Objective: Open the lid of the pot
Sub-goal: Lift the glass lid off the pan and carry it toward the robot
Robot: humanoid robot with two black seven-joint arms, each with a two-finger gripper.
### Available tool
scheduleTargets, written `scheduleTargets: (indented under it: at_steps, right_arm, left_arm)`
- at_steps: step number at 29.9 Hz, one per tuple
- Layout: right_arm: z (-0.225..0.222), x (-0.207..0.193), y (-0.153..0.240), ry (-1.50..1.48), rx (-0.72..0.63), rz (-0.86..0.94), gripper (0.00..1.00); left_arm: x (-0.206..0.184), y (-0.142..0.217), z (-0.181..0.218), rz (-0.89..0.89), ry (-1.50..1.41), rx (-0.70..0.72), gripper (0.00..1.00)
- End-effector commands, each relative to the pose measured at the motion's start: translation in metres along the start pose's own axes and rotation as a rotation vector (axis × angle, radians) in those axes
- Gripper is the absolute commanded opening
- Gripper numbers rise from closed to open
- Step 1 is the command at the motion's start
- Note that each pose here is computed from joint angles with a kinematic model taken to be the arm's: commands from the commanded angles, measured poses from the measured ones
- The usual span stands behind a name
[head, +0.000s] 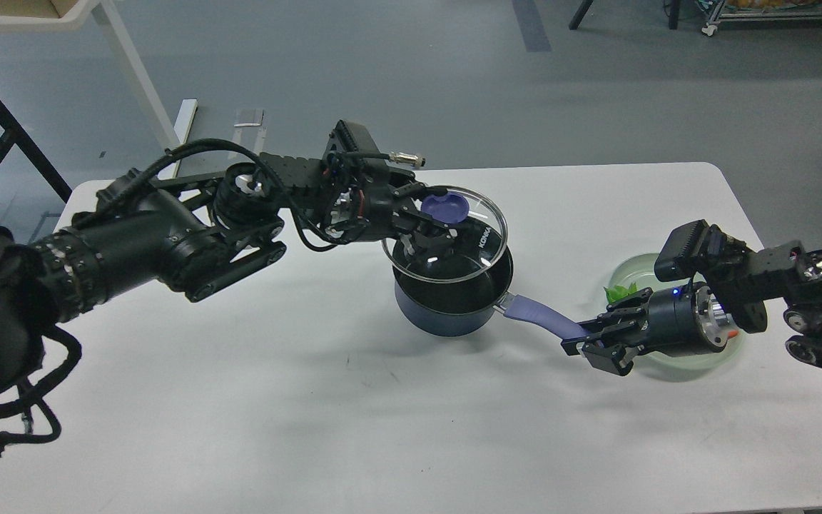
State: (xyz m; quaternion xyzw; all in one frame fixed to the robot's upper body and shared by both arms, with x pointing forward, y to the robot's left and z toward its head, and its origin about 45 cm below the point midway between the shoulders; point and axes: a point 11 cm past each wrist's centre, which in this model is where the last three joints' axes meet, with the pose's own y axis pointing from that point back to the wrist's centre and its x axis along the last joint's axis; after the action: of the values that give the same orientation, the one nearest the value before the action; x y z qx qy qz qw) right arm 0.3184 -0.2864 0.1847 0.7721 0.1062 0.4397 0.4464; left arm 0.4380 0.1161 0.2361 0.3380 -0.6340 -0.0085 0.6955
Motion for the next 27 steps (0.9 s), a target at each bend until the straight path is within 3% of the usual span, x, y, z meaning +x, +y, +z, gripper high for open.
scheduleTargets:
  at_steps: [1,5,7,16,22,27]
  right_arm:
    - [0.000,0.000,0.000,0.001,0.000,0.002,0.33]
    - [0.000,0.000,0.000,0.001,0.000,0.002,0.33]
    - [0.000,0.000,0.000,0.001,0.000,0.002,0.33]
    - [0.001,0.000,0.001,-0.001,-0.002,0.004,0.33]
    - [0.000,0.001,0.000,0.002,0.000,0.005,0.33]
    - [0.002,0.001,0.001,0.001,-0.007,0.006,0.34]
  left_arm:
    - [-0.006,0.045,-0.022,-0.005,-0.004,0.048,0.33]
    - [-0.036,0.104,-0.043,-0.045,0.026,0.124,0.33]
    - [-0.069,0.136,-0.048,-0.071,0.058,0.168,0.33]
    - [-0.176,0.226,-0.039,-0.092,0.125,0.308,0.35]
    - [-0.219,0.248,-0.016,-0.103,0.154,0.322,0.35]
    - [-0.230,0.247,-0.007,-0.096,0.162,0.315,0.35]
